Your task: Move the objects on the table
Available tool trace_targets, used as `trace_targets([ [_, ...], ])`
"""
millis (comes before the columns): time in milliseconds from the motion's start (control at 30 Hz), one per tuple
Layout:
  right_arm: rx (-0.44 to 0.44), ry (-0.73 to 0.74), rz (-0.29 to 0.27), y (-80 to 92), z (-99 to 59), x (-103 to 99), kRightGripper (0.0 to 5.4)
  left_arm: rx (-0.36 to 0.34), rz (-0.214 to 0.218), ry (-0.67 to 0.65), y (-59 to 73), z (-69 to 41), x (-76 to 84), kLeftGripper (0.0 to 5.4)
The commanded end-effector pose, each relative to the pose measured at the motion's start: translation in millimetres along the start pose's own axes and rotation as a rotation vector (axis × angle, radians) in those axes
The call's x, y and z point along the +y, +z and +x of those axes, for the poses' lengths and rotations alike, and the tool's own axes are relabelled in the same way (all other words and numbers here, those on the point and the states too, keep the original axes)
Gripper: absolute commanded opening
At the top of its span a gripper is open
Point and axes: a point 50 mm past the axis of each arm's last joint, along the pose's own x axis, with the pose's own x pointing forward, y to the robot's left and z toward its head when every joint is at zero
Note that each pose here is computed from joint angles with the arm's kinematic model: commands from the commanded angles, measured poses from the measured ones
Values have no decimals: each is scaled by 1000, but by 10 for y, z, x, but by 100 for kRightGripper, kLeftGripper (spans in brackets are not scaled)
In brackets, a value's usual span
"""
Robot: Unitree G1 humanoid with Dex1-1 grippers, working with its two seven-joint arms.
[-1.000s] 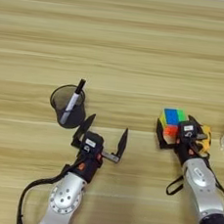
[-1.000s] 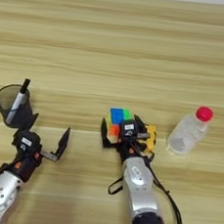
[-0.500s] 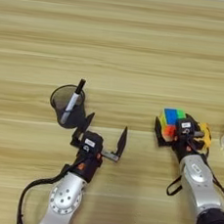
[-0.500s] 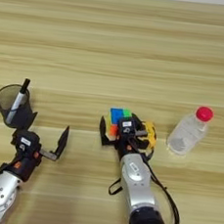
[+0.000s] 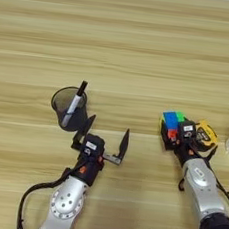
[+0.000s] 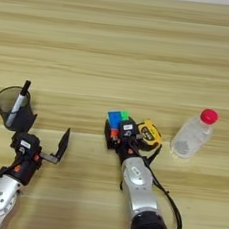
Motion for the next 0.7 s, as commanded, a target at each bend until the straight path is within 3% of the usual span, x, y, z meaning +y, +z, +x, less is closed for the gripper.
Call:
trace_targets([
  [33, 7, 61, 12, 9, 37, 169, 335, -15, 0, 0, 19, 27, -14, 540],
  [400, -4, 230, 40, 74, 137, 637, 334, -16, -3, 8, 16, 49, -11, 540],
  [700, 27, 394, 59, 0, 78, 1048, 334, -18, -5, 12, 15, 56, 0, 540],
])
